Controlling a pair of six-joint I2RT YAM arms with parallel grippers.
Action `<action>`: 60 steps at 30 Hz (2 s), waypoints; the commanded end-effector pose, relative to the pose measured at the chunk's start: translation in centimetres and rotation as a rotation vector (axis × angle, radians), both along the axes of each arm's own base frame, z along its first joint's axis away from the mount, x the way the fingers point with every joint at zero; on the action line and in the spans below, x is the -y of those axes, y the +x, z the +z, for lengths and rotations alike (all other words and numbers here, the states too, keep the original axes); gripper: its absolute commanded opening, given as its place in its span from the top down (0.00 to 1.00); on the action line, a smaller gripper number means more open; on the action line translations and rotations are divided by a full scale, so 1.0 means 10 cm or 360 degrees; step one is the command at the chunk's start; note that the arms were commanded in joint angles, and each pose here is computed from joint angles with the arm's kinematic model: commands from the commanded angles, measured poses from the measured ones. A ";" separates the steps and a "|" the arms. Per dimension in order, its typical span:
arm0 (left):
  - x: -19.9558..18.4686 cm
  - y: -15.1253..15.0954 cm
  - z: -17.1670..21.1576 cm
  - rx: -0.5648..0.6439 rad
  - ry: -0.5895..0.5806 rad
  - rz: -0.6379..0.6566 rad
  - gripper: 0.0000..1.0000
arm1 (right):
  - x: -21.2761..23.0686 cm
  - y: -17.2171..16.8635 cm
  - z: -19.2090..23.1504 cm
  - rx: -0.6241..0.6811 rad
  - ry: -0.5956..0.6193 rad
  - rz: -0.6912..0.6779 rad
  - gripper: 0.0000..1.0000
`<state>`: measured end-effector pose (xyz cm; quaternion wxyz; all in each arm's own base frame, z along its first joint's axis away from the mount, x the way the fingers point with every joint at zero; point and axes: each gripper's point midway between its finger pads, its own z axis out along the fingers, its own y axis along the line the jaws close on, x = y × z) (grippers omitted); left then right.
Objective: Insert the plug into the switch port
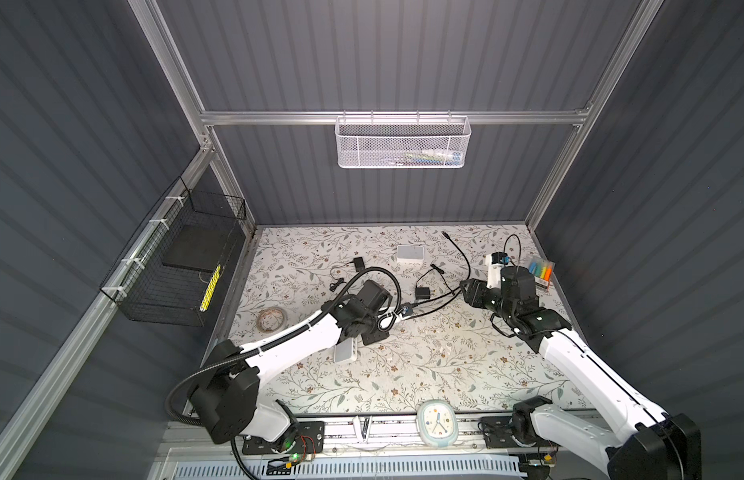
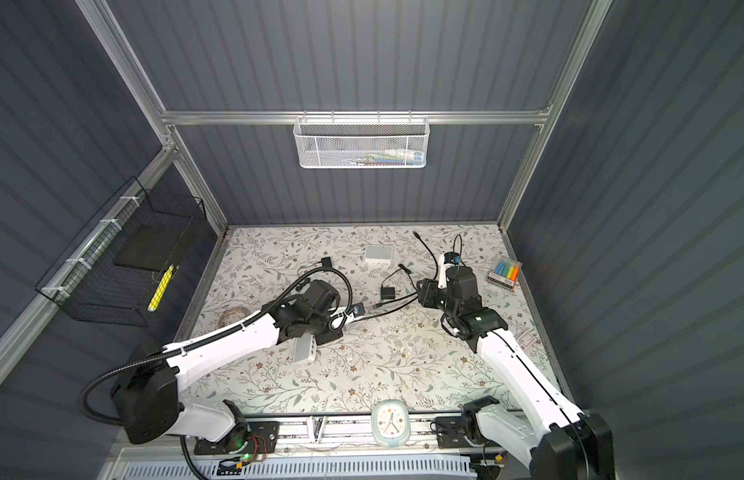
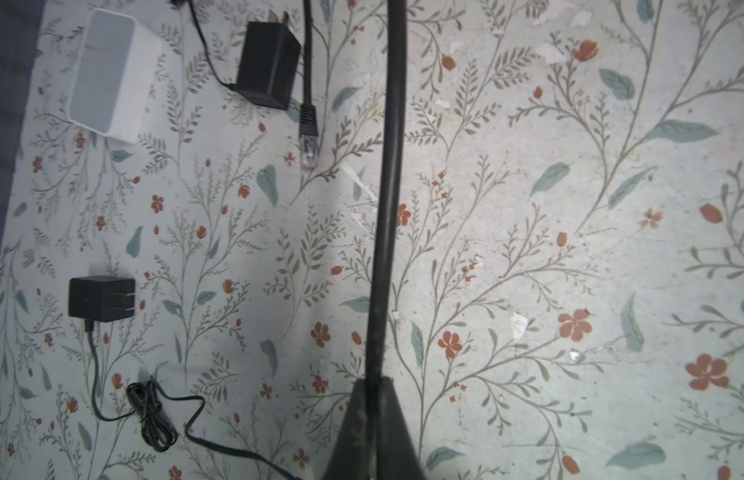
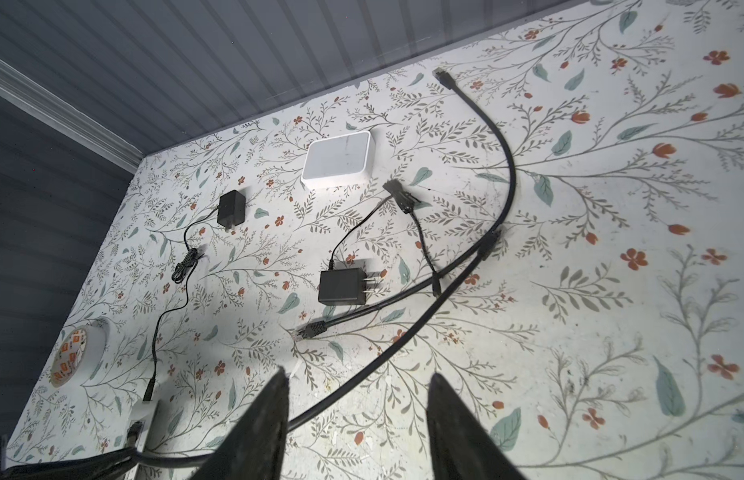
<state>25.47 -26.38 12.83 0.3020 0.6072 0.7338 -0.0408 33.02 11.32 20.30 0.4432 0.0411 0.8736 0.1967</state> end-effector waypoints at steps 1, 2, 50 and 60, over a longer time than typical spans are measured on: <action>-0.01 0.05 0.33 0.0065 -0.0242 0.0058 1.00 | 0.01 0.06 0.08 0.0017 -0.0027 -0.0049 0.46; -0.05 0.08 0.41 0.0080 -0.0294 0.0090 1.00 | 0.00 0.07 0.07 0.0012 -0.0029 -0.0048 0.46; -1.39 1.85 -0.40 -0.0229 -0.0293 0.1626 0.40 | -0.21 0.43 -0.56 -0.0316 -0.0384 0.0090 0.41; -0.89 1.56 0.83 0.0046 -0.0738 0.1181 0.30 | -0.04 0.99 -1.29 -0.0729 -0.0718 0.0117 0.43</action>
